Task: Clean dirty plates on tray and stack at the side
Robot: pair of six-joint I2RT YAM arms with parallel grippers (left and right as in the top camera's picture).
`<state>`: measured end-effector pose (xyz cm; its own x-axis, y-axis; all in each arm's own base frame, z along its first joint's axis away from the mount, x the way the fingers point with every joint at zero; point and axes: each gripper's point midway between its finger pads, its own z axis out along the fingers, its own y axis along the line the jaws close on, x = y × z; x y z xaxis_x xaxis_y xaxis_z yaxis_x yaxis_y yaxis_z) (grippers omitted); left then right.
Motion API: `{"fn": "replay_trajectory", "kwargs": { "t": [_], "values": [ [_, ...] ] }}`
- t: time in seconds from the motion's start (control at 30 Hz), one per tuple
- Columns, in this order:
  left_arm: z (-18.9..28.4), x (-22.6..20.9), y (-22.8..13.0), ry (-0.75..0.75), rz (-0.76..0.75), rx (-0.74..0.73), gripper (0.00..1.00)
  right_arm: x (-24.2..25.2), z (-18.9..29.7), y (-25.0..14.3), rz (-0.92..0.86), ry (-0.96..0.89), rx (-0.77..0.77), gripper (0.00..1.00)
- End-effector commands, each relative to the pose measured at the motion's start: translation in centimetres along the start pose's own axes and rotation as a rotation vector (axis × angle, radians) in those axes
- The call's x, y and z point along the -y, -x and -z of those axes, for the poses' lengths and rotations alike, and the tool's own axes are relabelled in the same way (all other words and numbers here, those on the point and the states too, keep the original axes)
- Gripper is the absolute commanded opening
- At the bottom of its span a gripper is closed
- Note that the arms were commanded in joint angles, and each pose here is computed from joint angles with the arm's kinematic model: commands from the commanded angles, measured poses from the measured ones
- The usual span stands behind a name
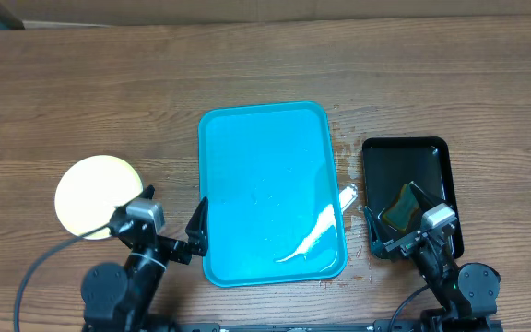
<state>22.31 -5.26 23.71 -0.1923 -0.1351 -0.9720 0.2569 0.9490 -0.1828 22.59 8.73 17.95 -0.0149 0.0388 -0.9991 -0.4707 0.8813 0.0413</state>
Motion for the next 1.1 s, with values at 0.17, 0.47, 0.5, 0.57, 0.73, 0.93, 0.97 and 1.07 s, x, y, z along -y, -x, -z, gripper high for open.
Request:
{"fn": "replay_trajectory", "kwargs": {
  "t": [0.17, 0.47, 0.5, 0.57, 0.73, 0.93, 0.97, 1.07],
  "values": [
    [-0.7, -0.6, -3.2, -0.016, -0.005, 0.093, 1.00, 0.2, 0.0, -0.3, 0.000, -0.011, 0.000, 1.00],
    [-2.5, -1.2, -5.8, -0.038, -0.026, 0.145, 1.00, 0.2, 0.0, -0.3, 0.000, -0.011, -0.001, 1.00],
    [-2.6, -1.3, -6.4, -0.033, -0.021, 0.122, 1.00, 0.2, 0.0, -0.3, 0.000, -0.012, -0.001, 1.00],
    [-2.7, -1.5, -6.8, -0.020, -0.015, 0.103, 1.00, 0.2, 0.0, -0.3, 0.000, -0.012, -0.001, 1.00],
    [-2.7, -1.6, -7.0, -0.019, -0.014, 0.097, 1.00, 0.2, 0.0, -0.3, 0.000, -0.012, -0.001, 1.00],
    [-2.7, -1.6, -7.0, -0.019, -0.014, 0.096, 1.00, 0.2, 0.0, -0.3, 0.000, -0.011, -0.001, 1.00],
    [-2.7, -1.6, -7.0, -0.019, -0.014, 0.096, 1.00, 0.2, 0.0, -0.3, 0.000, -0.011, -0.001, 1.00],
    [-2.7, -1.6, -7.0, -0.019, -0.014, 0.096, 1.00, 0.2, 0.0, -0.3, 0.000, -0.012, -0.001, 1.00]
  ]
}}
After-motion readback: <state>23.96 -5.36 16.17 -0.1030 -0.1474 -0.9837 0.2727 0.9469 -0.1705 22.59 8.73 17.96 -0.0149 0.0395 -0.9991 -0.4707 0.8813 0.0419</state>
